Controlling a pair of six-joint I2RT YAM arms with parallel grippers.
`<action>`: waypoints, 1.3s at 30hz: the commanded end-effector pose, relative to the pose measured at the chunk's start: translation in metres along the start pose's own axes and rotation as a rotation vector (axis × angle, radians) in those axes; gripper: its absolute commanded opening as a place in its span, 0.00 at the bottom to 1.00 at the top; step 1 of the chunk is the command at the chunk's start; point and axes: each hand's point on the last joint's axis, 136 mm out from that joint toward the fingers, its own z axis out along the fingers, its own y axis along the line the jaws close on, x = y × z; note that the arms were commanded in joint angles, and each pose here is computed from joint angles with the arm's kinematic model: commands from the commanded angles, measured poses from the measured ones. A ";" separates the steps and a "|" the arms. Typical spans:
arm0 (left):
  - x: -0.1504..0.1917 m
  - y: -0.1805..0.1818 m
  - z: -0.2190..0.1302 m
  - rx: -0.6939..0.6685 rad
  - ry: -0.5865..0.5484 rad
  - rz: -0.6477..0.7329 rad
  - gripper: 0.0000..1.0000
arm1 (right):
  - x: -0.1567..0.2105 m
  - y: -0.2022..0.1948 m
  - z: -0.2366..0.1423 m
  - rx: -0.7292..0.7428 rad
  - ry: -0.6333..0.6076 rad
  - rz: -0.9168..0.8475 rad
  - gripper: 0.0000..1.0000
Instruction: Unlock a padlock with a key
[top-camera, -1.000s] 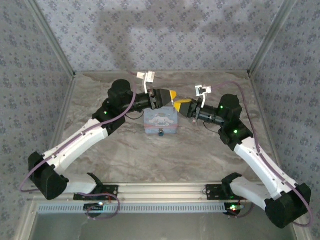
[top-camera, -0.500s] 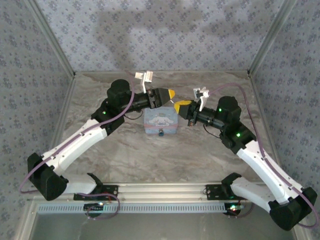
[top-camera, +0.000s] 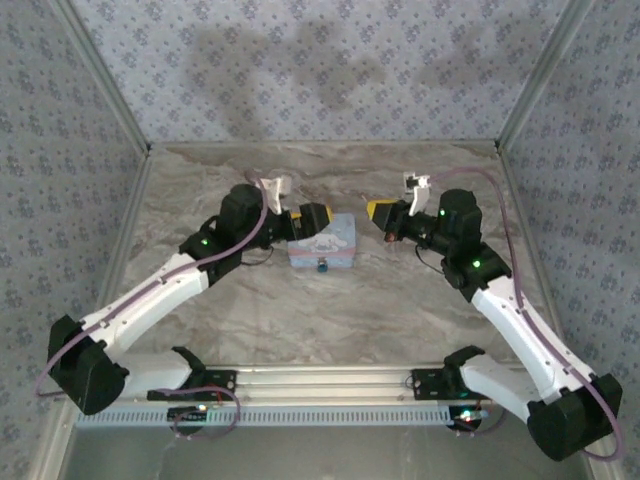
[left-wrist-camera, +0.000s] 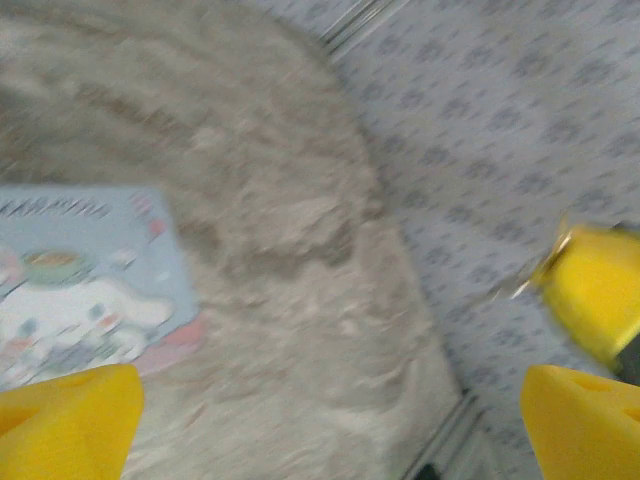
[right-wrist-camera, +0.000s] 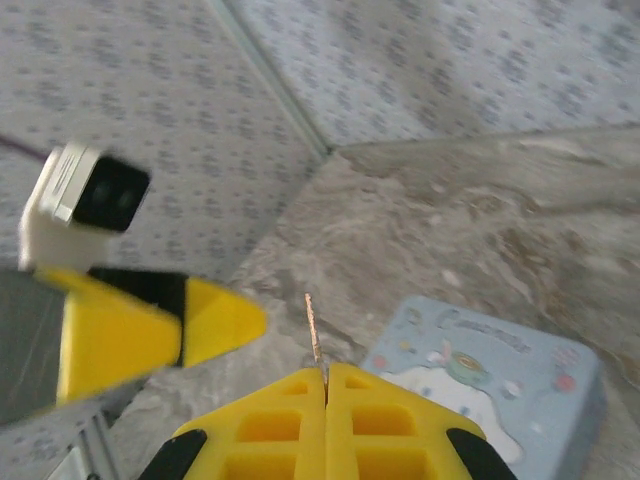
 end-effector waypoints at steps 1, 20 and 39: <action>0.033 0.035 0.001 -0.107 0.053 0.019 0.98 | 0.015 -0.035 0.011 0.114 0.044 0.065 0.00; 0.121 0.119 0.077 -0.243 0.099 0.249 0.98 | 0.022 -0.126 0.112 0.341 0.191 0.017 0.00; 0.136 0.134 0.127 -0.273 0.088 0.481 0.95 | 0.058 -0.172 0.168 0.435 0.318 -0.003 0.00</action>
